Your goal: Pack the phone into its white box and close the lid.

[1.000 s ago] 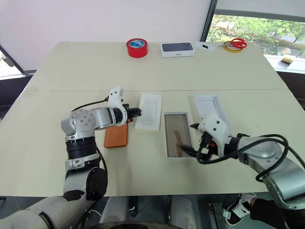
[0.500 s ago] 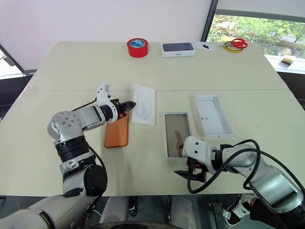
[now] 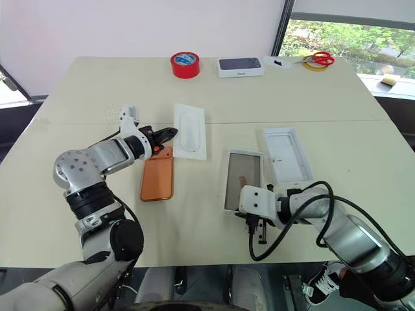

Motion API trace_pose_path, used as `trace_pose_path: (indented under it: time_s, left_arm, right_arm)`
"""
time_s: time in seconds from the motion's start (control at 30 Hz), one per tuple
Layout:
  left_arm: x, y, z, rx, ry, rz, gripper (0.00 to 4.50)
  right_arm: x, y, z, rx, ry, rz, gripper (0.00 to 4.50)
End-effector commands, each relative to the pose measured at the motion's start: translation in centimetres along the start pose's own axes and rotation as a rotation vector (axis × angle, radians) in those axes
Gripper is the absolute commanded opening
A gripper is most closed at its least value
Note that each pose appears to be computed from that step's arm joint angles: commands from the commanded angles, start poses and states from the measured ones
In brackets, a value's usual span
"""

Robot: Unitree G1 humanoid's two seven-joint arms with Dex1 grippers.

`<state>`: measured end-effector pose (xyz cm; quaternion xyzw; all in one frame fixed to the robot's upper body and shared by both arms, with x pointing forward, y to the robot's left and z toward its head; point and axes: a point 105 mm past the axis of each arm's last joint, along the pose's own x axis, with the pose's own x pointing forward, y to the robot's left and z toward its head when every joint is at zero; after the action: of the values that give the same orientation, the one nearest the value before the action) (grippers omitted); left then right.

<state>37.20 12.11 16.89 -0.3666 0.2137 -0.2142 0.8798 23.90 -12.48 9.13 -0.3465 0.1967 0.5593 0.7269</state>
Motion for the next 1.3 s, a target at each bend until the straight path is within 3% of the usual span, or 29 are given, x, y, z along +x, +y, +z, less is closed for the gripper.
trace_pose_path:
  time_s: [0.03,0.4,0.5,0.63,0.9,1.3]
  left_arm:
    - [-1.2,-0.6,3.3,0.010,-0.121,-0.026,0.00]
    - [-1.7,-0.7,4.0,0.019,-0.155,-0.026,0.00]
    - [-1.5,-1.0,3.4,0.019,-0.138,-0.039,0.00]
    - [-0.8,-2.3,1.2,0.023,-0.070,-0.088,0.00]
    - [-0.5,-3.7,-4.2,0.029,0.078,-0.120,0.00]
    - [-0.3,-4.1,-7.4,0.061,0.172,-0.114,0.00]
  right_arm:
    - [1.2,-0.8,2.2,-0.102,-0.051,0.021,0.04]
    - [4.0,-3.5,4.1,-0.165,-0.089,0.014,0.04]
    - [3.4,-4.3,4.8,-0.126,-0.133,-0.022,0.86]
    - [0.4,-6.6,5.2,-0.082,-0.196,-0.182,2.87]
    - [-4.4,-8.0,2.3,0.021,-0.165,-0.338,2.87]
    - [-4.3,-8.6,1.6,0.037,-0.163,-0.375,2.87]
